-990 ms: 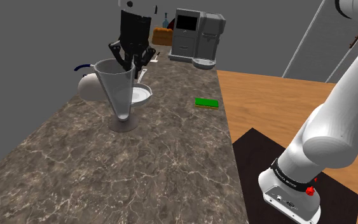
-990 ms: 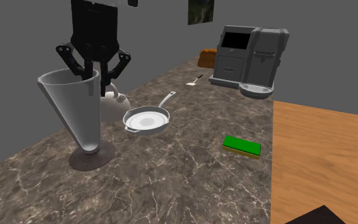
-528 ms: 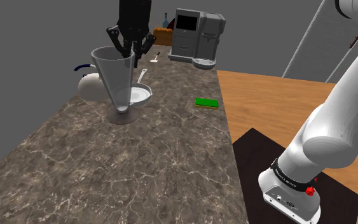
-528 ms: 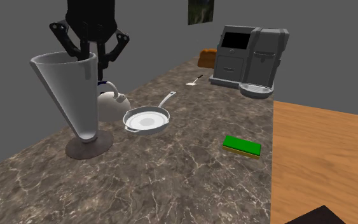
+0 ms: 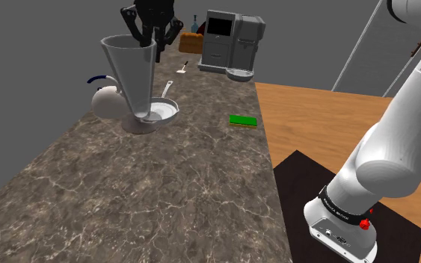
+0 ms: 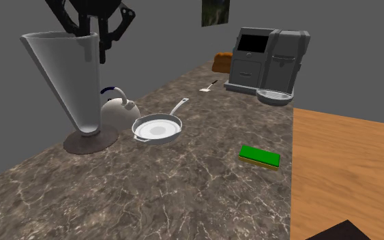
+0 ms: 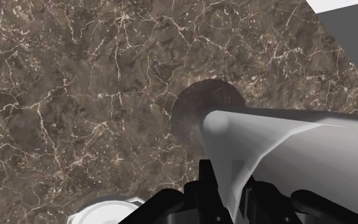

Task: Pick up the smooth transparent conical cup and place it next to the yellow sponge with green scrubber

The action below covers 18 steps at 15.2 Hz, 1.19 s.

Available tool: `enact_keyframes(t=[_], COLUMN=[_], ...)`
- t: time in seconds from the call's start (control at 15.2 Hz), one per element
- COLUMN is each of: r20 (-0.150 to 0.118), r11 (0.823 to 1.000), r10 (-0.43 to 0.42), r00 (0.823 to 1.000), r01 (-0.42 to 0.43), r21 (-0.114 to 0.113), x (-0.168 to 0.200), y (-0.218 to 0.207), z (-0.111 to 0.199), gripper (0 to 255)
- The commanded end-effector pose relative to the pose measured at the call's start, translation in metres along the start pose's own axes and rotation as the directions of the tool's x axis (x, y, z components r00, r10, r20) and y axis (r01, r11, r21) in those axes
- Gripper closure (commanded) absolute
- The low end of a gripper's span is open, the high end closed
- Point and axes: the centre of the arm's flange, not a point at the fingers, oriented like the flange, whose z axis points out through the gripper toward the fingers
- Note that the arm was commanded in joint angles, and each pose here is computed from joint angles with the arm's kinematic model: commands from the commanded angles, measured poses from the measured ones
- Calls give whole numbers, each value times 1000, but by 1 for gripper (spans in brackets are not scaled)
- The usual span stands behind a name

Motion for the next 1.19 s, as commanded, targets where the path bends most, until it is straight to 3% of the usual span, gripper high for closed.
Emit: enact_keyframes(t=[0.0, 0.59, 1.12], r20=[0, 0, 0], r11=[1000, 1000, 1000], r10=[0, 0, 0], r00=[1000, 1000, 1000], r01=[0, 0, 0], r21=[0, 0, 0], x=[0, 0, 19], y=[-3, -11, 92], z=[-10, -52, -41], gripper=[255, 255, 255])
